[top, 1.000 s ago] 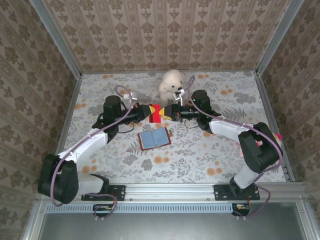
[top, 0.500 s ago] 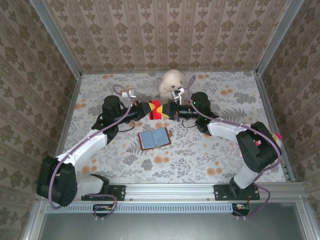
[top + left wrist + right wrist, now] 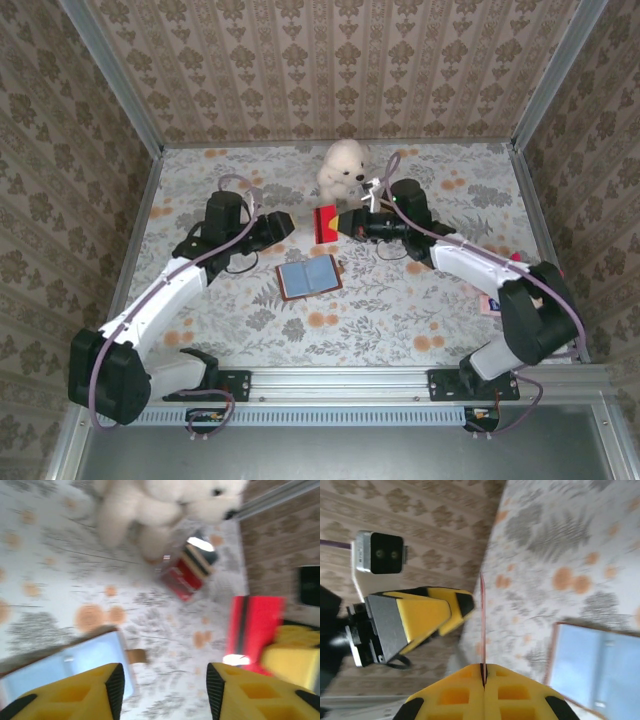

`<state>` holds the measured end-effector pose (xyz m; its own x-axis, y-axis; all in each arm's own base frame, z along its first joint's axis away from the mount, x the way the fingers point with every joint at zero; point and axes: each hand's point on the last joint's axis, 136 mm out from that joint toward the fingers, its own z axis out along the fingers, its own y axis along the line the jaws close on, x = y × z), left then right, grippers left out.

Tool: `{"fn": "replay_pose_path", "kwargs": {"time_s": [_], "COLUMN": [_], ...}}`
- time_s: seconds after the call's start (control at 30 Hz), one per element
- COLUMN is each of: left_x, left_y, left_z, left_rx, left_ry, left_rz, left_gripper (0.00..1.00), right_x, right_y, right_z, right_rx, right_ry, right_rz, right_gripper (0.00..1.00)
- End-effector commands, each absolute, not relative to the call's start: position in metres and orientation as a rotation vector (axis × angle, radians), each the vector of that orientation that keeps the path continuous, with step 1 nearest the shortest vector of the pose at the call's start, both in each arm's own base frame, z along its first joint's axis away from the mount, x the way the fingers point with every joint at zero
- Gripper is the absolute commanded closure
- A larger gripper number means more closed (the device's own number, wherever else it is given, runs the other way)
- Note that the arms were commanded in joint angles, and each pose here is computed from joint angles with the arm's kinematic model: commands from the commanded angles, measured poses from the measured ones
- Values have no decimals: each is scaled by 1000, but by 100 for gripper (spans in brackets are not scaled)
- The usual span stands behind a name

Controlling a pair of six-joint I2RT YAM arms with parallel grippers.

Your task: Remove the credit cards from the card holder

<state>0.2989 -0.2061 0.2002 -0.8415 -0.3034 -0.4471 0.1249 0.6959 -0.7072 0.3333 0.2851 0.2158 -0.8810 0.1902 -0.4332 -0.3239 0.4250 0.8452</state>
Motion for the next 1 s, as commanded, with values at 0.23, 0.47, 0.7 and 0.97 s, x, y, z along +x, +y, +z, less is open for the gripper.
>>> {"fn": "replay_pose_path", "kwargs": {"time_s": [0.23,0.47,0.7,0.97], "left_x": [288,290,287,281], "left_y": [-122,-93,-88,-84], "left_z": [166,158,163,165], "left_rx": [-184,-255,-210,-171], "left_ry": [2514,2509,2487,2495], "left_rz": [-522,-457,-481,-486], "left_gripper": [21,0,0,0], "right_x": [337,361,397,410], "right_y": [191,172,154,152], "right_z": [202,211,198,161], "right_rx": [-300,-548,-723,-1052], "right_ry": [2346,2254,2247,2261], "right_rz": [581,308,86,79], "right_gripper": [100,100,100,100]}}
